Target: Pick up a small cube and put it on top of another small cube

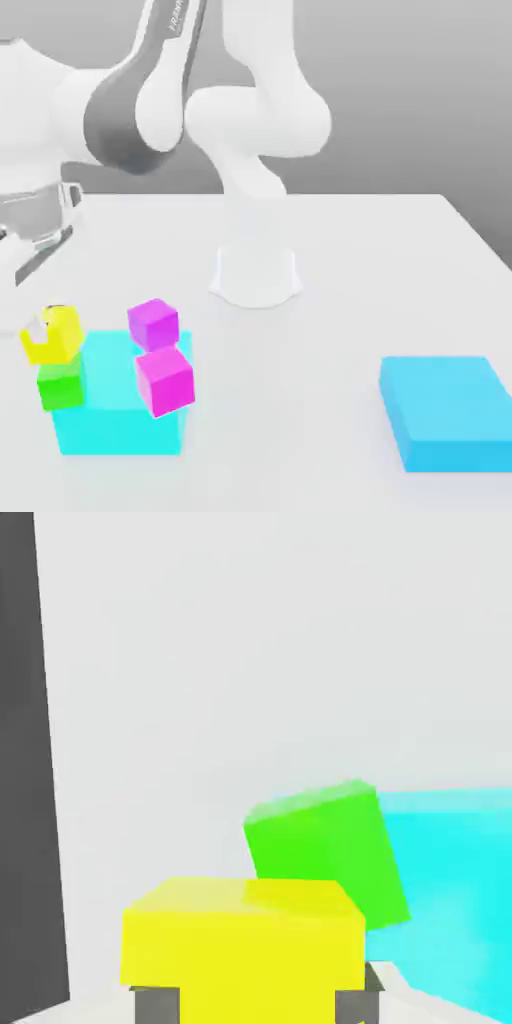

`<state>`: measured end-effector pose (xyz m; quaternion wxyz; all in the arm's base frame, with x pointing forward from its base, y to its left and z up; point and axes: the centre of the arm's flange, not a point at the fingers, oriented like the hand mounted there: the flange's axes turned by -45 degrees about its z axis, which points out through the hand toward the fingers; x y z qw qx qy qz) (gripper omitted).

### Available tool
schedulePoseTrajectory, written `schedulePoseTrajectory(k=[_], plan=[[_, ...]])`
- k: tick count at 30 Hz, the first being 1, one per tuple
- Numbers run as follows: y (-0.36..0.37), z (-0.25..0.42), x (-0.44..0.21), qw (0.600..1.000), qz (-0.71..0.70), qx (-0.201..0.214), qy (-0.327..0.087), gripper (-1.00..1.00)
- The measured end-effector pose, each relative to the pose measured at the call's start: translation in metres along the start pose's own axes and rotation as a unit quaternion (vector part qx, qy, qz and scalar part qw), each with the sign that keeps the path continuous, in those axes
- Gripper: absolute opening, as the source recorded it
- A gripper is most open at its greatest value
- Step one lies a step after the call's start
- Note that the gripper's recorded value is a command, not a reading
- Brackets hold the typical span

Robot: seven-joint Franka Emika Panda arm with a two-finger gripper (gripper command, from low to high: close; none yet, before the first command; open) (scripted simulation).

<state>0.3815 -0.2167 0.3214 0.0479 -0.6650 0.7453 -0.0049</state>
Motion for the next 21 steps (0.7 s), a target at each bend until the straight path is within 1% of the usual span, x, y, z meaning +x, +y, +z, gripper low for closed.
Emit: schedulePoseTrajectory(k=[6,11,13,18,19,21], plan=[[0.046,-0.020,-0.034,0.998,0.062,-0.002,0.007,-1.00],[0.089,-0.023,-0.056,0.993,0.119,-0.009,0.021,-1.00],[0.106,-0.008,-0.057,0.989,0.142,-0.024,0.033,-1.00],[0.114,0.042,-0.054,0.988,0.150,-0.029,0.038,-1.00],[0.115,0.050,-0.054,0.988,0.150,-0.029,0.038,1.00],[0.115,0.050,-0.054,0.988,0.150,-0.029,0.038,1.00]])
